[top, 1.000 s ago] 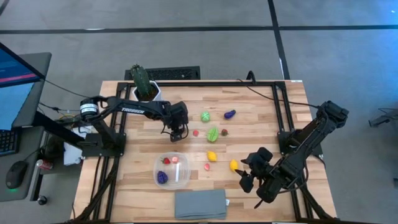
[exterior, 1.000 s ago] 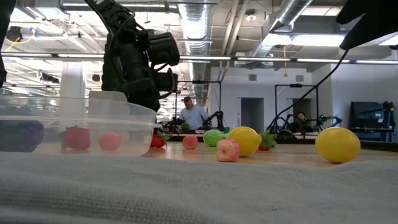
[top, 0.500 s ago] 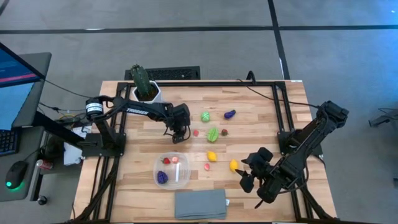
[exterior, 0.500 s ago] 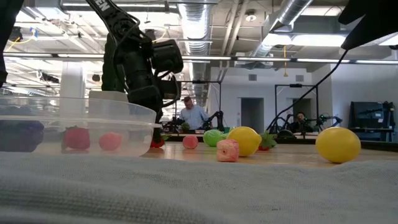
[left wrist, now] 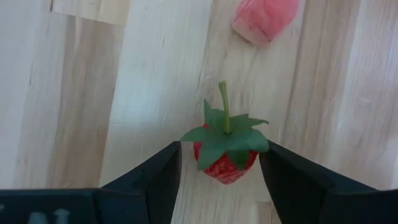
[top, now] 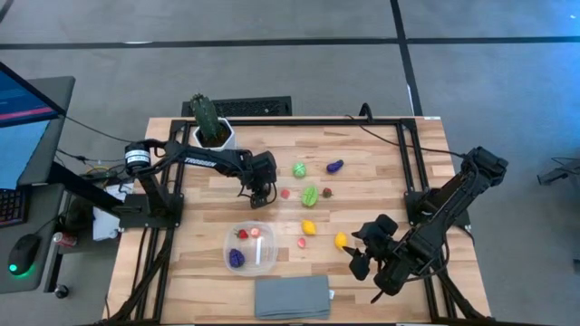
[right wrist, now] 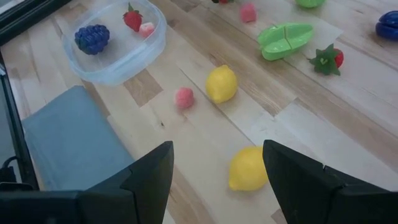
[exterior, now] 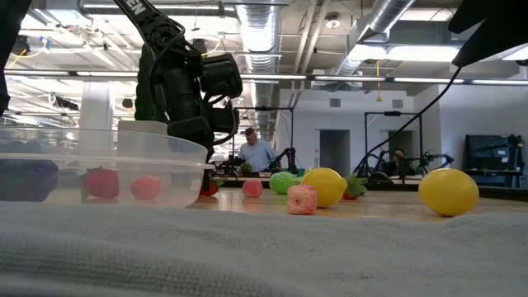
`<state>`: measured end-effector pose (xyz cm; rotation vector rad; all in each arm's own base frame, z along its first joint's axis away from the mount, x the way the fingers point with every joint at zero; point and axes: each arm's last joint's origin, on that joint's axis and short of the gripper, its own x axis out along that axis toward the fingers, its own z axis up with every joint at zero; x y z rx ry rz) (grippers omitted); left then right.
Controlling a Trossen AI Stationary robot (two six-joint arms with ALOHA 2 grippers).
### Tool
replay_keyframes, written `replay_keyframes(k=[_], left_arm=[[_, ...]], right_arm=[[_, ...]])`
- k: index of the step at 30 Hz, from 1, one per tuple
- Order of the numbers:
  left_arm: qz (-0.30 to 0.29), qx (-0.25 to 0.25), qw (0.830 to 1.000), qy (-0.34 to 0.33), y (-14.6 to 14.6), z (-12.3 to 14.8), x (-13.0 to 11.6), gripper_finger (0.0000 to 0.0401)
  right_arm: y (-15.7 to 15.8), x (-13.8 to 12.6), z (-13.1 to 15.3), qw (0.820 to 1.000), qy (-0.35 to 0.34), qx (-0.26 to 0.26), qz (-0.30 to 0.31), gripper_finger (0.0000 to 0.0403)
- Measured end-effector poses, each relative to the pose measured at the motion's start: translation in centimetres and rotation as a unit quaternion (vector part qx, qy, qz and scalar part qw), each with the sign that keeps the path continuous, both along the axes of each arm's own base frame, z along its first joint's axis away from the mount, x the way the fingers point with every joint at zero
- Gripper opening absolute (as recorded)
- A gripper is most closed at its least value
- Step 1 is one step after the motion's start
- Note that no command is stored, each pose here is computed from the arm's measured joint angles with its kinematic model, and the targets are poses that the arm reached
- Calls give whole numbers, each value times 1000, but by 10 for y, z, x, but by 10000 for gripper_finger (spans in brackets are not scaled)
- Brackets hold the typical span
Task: Pick and placing Produce into tupperware
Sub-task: Put the left strawberry into the transparent bin
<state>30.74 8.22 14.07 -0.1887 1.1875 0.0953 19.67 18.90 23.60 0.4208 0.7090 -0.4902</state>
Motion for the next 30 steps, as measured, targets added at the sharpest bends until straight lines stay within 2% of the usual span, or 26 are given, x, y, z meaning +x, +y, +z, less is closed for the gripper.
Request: replay_keyframes(k=[10, 21, 30], left_arm=[[5, -2, 1000, 1, -1, 0, 0, 128], [15, -5, 1000, -14, -1, 1, 3, 145], [18, -47, 998, -31, -3, 4, 4, 133]], right_arm=[[0, 0, 0, 1000, -2, 3, -3, 271], [1, 1, 0, 1000, -5, 7, -4, 271], [1, 1, 0, 1000, -5, 6, -3, 271]])
